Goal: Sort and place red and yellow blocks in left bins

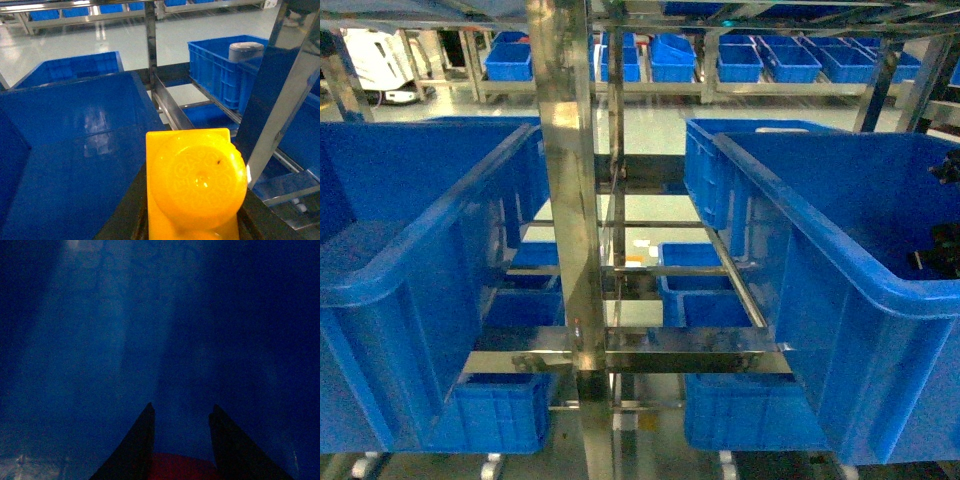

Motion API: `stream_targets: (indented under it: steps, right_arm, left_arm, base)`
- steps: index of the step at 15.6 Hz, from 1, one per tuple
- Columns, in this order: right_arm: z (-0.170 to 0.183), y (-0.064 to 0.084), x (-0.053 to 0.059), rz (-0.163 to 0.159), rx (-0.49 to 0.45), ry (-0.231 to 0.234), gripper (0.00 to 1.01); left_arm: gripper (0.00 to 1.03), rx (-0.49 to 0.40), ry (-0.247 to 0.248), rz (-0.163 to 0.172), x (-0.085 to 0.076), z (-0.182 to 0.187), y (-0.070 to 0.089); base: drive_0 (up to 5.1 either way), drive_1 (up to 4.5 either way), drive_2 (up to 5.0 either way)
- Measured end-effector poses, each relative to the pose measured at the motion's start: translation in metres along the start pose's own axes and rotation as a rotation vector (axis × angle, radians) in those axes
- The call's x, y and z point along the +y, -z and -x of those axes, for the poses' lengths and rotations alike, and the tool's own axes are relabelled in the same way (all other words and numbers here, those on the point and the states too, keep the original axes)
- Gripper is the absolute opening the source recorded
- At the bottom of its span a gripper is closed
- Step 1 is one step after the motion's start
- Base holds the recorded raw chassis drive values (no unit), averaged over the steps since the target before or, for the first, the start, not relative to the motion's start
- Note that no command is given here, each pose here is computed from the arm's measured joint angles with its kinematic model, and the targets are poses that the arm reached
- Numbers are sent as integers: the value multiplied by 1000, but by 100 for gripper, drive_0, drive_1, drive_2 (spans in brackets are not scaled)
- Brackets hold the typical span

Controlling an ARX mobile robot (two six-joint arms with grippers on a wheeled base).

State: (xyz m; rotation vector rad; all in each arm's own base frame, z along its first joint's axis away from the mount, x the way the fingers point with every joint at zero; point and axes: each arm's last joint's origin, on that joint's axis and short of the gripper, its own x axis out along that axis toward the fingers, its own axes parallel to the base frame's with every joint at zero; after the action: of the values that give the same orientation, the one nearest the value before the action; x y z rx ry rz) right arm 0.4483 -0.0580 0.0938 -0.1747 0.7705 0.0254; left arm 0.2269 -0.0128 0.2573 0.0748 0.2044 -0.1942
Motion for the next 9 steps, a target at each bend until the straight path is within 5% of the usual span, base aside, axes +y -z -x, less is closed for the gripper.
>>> stream_targets:
  steps: [3, 6, 9]
  right_arm:
    - [-2, 3, 6, -25, -7, -24, 32]
    - [9, -11, 17, -24, -99, -37, 64]
    - [44, -48, 36, 8, -216, -56, 98]
  left_arm:
    - [28, 0, 0, 0, 0, 0, 0]
    - [28, 0, 0, 0, 0, 0, 0]
    - [28, 0, 0, 0, 0, 0, 0]
  base:
    - [0, 0, 0]
    - [0, 0, 0]
    - [0, 0, 0]
